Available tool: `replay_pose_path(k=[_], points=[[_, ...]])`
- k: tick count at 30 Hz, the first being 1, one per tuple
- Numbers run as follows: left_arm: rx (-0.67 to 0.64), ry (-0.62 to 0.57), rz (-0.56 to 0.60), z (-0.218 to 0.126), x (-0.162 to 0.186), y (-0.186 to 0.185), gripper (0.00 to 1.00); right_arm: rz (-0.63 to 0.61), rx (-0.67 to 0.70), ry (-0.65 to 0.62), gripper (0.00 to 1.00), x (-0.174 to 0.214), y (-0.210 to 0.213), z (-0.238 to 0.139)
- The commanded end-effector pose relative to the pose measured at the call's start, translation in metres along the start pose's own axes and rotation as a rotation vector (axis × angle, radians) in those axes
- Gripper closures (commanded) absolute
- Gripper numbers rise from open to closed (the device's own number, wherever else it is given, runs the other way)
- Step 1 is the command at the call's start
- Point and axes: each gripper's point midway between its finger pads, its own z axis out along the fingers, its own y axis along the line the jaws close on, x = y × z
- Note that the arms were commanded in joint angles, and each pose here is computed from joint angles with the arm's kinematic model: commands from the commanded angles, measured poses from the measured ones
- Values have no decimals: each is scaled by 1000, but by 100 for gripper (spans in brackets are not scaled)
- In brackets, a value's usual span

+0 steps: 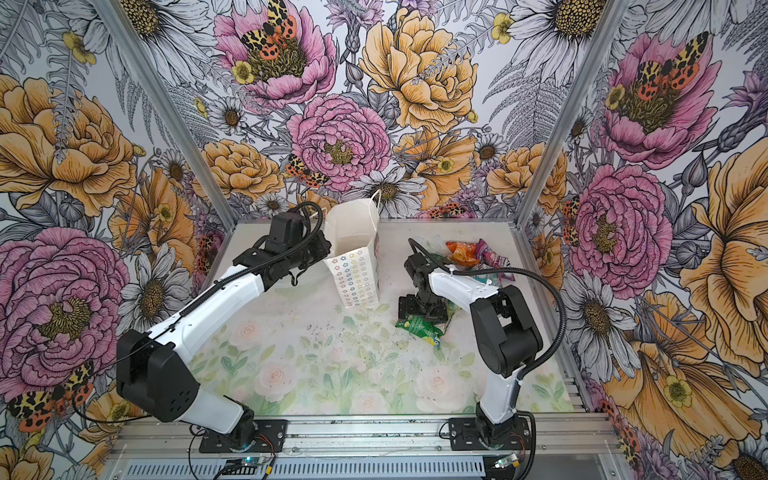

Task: Place the snacks into the paper bag
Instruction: 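Move the right gripper to the green candy packet and lower onto it, then grasp the green Spring Tea packet with the right gripper and lift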

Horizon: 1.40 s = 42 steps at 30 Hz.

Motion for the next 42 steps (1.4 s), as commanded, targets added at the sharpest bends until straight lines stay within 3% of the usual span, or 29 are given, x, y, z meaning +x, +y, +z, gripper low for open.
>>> replay_pose_path(k=[1,13,15,19,21,26,30,34,42], points=[[39,-14,24,-2,-9,-13,100,34,-145,23,2,-9,30,12],[42,-8,27,-1,-6,-13,100,154,-309,-111,3,-64,61,-15],[39,-13,28,-3,-7,-12,100,128,-331,-130,3,-69,64,-20],[38,-14,28,-4,-7,-11,100,-106,-403,-161,5,-67,81,-42],[39,-12,28,-4,-7,-11,100,-214,-411,-179,1,-63,84,-54],[40,-9,26,-4,-5,-11,100,-432,-302,-226,0,-59,74,-80],[38,-12,28,-5,-5,-11,100,-665,-119,-268,0,-57,53,-86],[34,-13,25,-4,-7,-9,100,-791,18,-247,0,-58,31,-77],[38,-10,25,-2,-6,-12,100,-928,30,-134,1,-45,33,-39]])
